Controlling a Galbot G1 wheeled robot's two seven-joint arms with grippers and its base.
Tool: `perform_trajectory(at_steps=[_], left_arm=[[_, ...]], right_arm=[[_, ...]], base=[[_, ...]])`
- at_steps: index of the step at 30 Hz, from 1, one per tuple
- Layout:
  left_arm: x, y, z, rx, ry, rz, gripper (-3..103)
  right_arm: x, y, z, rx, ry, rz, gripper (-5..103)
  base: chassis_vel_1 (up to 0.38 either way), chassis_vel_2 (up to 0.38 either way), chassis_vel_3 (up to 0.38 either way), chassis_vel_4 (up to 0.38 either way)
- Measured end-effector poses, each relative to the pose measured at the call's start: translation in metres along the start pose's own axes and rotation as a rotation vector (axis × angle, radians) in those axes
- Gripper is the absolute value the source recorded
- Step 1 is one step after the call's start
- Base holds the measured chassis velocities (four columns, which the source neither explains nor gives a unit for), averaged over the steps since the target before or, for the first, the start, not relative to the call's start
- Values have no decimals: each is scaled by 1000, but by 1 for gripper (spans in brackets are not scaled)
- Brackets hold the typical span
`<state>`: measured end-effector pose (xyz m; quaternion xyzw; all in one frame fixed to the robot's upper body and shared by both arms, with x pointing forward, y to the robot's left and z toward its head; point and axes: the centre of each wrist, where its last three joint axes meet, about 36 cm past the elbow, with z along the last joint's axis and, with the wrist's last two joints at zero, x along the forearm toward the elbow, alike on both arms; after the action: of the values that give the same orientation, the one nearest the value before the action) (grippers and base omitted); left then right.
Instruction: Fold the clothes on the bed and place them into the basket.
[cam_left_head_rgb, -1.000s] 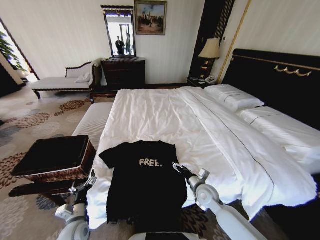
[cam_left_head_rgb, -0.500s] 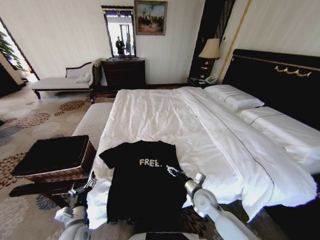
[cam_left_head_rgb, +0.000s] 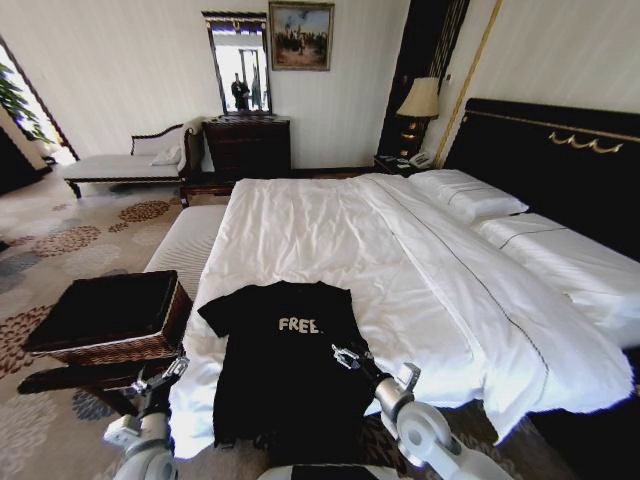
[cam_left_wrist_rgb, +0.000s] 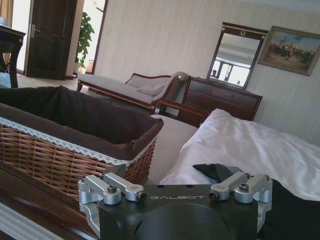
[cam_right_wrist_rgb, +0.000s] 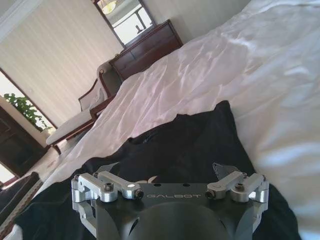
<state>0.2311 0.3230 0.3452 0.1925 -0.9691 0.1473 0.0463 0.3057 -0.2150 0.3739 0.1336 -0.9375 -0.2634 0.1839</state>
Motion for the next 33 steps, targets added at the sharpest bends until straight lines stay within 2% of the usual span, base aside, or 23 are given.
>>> perform_trajectory(at_steps=[3,6,8,9,10,12,13,14,18,22,29,33], left_arm=[[-5,2,2,4,0,0,100],[-15,2,-3,33,-1,17,100],[-32,1,-16,104,28,43,100],[-42,-2,-24,145,67,64,100],[-42,-2,-24,145,67,64,100],[-67,-11,-42,220,148,122,100],[-79,-15,-47,233,169,145,100],[-79,-15,-47,233,169,145,100],[-130,-37,-56,222,206,193,100],[-149,-48,-56,229,231,209,100],[-142,-47,-48,249,263,185,100],[-131,-39,-40,303,310,191,100]], right_arm=[[-14,-4,0,-2,-79,59,100],[-25,0,-6,-36,-174,100,100],[-34,3,-14,-75,-255,140,100],[-38,5,-16,-95,-293,164,100],[-38,5,-16,-95,-293,164,100],[-44,9,-18,-125,-345,208,100],[-46,11,-18,-139,-361,221,100],[-46,11,-18,-139,-361,221,100],[-48,20,-13,-179,-380,249,100],[-47,21,-10,-184,-377,255,100],[-47,17,-10,-182,-374,261,100],[-47,14,-11,-194,-371,268,100]], base=[[0,0,0,0],[0,0,0,0],[0,0,0,0],[0,0,0,0],[0,0,0,0],[0,0,0,0],[0,0,0,0],[0,0,0,0],[0,0,0,0],[0,0,0,0],[0,0,0,0],[0,0,0,0]])
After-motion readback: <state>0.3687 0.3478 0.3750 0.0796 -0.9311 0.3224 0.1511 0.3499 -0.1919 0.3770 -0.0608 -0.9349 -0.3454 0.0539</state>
